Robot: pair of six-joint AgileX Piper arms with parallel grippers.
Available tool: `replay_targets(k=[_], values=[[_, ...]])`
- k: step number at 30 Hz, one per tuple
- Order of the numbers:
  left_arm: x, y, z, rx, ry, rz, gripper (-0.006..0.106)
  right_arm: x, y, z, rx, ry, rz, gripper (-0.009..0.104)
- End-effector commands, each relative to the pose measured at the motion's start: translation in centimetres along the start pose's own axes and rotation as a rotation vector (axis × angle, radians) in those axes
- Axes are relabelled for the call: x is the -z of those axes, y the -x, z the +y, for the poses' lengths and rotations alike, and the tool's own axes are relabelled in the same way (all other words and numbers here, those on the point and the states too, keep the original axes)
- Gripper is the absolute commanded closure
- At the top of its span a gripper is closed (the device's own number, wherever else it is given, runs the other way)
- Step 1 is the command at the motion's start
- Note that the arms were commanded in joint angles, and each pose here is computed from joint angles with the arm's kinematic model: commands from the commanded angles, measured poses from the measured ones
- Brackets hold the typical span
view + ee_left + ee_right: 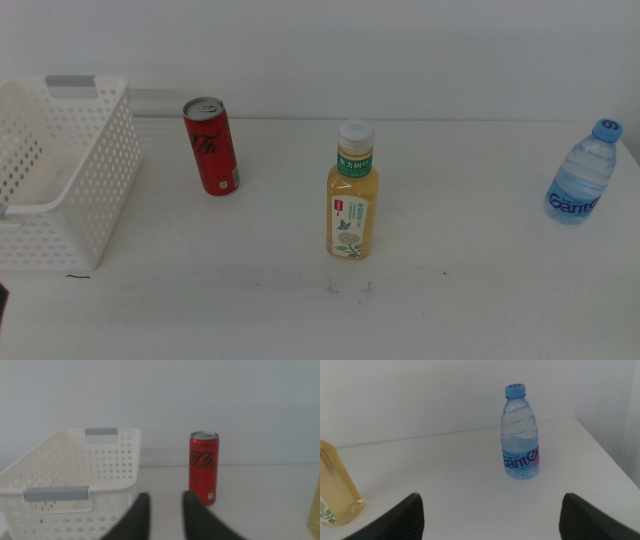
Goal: Use arms to grab the bottles and put them into the dustbin to the left of the table.
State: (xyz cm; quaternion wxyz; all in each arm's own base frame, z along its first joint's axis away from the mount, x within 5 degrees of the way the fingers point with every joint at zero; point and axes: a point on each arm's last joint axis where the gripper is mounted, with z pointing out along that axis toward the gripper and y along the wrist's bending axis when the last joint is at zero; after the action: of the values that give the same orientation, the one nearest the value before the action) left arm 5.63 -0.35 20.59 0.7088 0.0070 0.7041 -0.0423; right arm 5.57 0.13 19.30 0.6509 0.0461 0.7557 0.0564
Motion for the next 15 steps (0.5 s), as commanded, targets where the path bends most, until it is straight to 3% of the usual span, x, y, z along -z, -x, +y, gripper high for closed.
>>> replay_targets(k=[1, 7, 15], values=[[0.0, 0.2, 0.0, -0.016, -0.003, -0.021, 0.067, 0.0, 0.0, 0.0, 0.008, -0.004, -0.011, 0.018], [-2.1, 0.5, -0.6, -0.043, -0.067, 0.008, 0.007, 0.0, 0.0, 0.0, 0.008, -0.004, -0.011, 0.018], [-6.9, -0.8, -1.5, 0.010, -0.142, 0.074, 0.007, 0.0, 0.0, 0.0, 0.008, -0.004, -0.011, 0.018]])
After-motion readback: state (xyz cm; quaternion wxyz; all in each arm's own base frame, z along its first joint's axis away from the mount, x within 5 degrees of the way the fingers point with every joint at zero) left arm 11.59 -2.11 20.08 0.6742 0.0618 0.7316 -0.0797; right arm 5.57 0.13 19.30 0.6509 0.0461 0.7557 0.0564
